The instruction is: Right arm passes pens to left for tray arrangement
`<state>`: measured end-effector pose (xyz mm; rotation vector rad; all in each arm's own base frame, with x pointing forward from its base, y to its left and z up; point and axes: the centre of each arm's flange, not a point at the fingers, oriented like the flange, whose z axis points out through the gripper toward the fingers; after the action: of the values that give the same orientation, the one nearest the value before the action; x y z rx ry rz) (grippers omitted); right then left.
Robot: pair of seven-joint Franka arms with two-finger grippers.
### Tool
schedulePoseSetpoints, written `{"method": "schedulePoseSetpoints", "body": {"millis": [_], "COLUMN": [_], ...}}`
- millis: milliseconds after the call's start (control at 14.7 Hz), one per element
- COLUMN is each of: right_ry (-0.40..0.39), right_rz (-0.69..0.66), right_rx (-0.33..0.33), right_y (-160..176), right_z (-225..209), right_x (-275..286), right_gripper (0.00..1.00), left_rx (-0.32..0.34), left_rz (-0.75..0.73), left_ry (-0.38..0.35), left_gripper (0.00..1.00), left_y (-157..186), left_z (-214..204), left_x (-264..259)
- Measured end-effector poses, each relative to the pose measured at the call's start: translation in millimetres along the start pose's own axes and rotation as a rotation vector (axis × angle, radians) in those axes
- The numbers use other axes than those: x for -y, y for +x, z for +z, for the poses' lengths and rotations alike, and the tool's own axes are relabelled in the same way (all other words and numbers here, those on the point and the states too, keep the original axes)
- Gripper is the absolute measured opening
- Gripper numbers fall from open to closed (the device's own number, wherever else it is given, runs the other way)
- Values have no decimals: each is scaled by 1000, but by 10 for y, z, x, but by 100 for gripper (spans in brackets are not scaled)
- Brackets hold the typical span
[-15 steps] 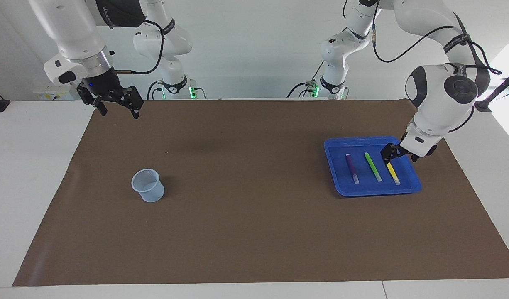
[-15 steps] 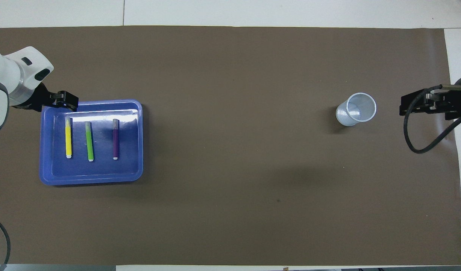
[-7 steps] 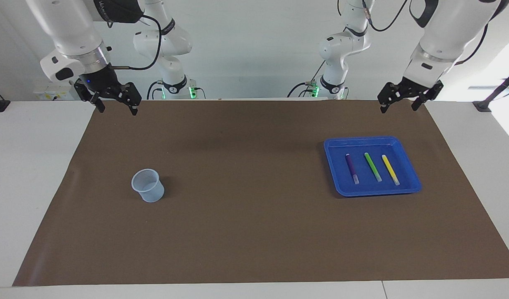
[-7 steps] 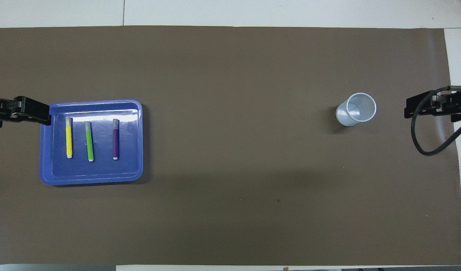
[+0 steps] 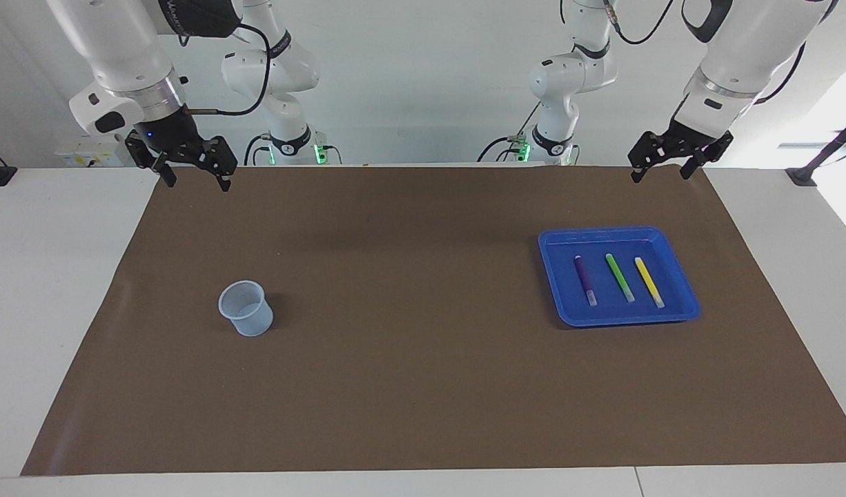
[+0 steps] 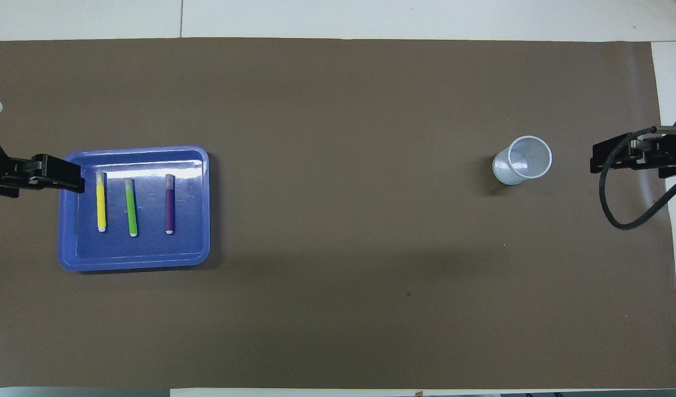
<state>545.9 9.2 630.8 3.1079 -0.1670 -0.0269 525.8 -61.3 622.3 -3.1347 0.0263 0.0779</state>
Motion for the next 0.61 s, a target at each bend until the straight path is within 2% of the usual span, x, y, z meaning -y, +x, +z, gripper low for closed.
{"method": "schedulePoseSetpoints", "body": {"millis": [611], "right_ry": [0], "right_rz": [5], "right_rx": [1], "right_y": [3], "right_z": [3], "right_x": [-26], "right_gripper": [100], "left_rx": [-1], "left_rz": [29], "left_ry": [-25], "left_gripper": [100], "left_y": [-66], "left_z": [-266], "left_x": [-67]}}
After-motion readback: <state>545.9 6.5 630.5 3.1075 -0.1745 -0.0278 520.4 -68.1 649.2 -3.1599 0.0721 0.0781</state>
